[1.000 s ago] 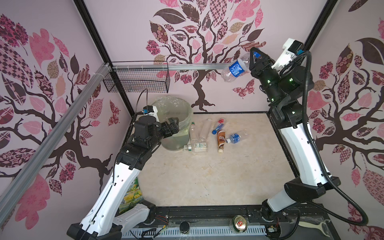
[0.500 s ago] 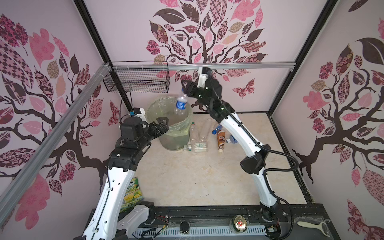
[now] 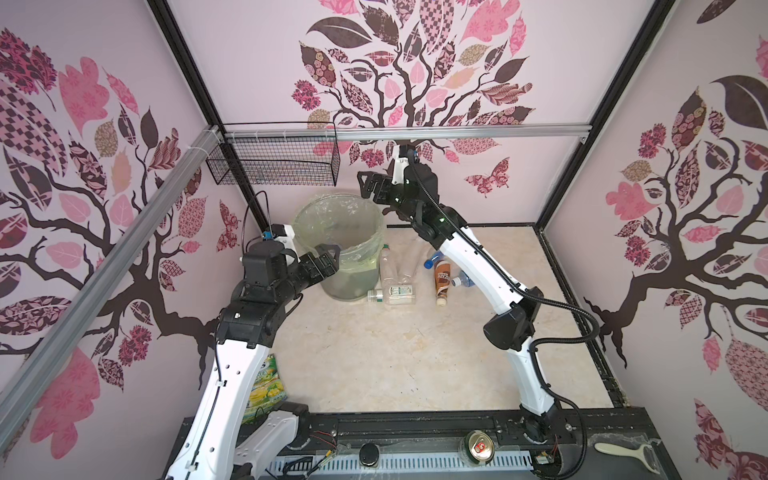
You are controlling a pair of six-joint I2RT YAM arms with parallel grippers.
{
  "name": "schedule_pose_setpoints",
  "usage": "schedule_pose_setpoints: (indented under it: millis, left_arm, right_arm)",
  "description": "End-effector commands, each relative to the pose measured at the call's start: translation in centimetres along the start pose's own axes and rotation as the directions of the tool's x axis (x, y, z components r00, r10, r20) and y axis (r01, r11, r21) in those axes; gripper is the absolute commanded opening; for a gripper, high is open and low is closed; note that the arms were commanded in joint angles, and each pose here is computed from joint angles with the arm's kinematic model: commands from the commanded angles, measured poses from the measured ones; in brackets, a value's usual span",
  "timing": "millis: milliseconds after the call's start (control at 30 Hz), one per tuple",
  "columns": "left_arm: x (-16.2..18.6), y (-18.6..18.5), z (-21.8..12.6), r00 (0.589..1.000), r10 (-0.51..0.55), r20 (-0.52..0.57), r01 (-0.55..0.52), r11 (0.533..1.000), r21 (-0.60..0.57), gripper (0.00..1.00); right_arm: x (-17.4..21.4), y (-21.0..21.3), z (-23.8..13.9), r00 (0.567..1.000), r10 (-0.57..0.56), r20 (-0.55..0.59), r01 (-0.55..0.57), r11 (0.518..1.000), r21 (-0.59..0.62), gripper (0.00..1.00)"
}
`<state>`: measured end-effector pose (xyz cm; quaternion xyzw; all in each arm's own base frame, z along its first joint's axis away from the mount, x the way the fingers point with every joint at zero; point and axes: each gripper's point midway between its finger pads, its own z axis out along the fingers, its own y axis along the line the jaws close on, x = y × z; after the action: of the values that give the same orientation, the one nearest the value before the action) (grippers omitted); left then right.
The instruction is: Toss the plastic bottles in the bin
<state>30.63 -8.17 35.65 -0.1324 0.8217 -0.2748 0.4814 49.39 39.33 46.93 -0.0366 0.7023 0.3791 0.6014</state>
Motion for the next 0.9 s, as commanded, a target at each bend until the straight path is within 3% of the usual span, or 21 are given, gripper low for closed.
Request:
schedule_pose_setpoints:
  millis: [0, 267, 400, 633, 867]
  left_arm:
    - [1.8, 1.0, 0.3, 0.999, -0.009, -0.053, 0.008, 1.000, -0.014, 0.98]
    - [4.9, 0.5, 0.6, 0.989, -0.025, -0.143, 0.029, 0.999, 0.025, 0.98]
    - [8.3, -0.2, 2.0, 0.974, 0.004, -0.226, 0.003, 0.999, 0.032, 0.98]
    - [15.1, 0.5, 4.8, 0.940, -0.021, -0.342, 0.024, 1.000, 0.004, 0.98]
    - [21.5, 3.9, 7.6, 0.868, -0.142, -0.476, 0.114, 0.990, -0.087, 0.98]
  right_arm:
    - [-4.9, 2.5, -4.2, 0.997, -0.031, 0.066, 0.033, 0.999, -0.026, 1.00]
    - [-3.8, -1.7, -9.3, 0.993, -0.109, -0.035, 0.111, 0.993, 0.048, 1.00]
    - [-2.9, -5.5, -13.1, 0.991, -0.120, -0.064, 0.126, 0.987, 0.102, 0.99]
    - [4.8, -13.0, -17.7, 0.974, -0.113, -0.199, 0.158, 0.961, 0.229, 1.00]
    - [15.6, -17.1, -17.0, 0.913, -0.007, -0.408, 0.108, 0.968, 0.225, 0.99]
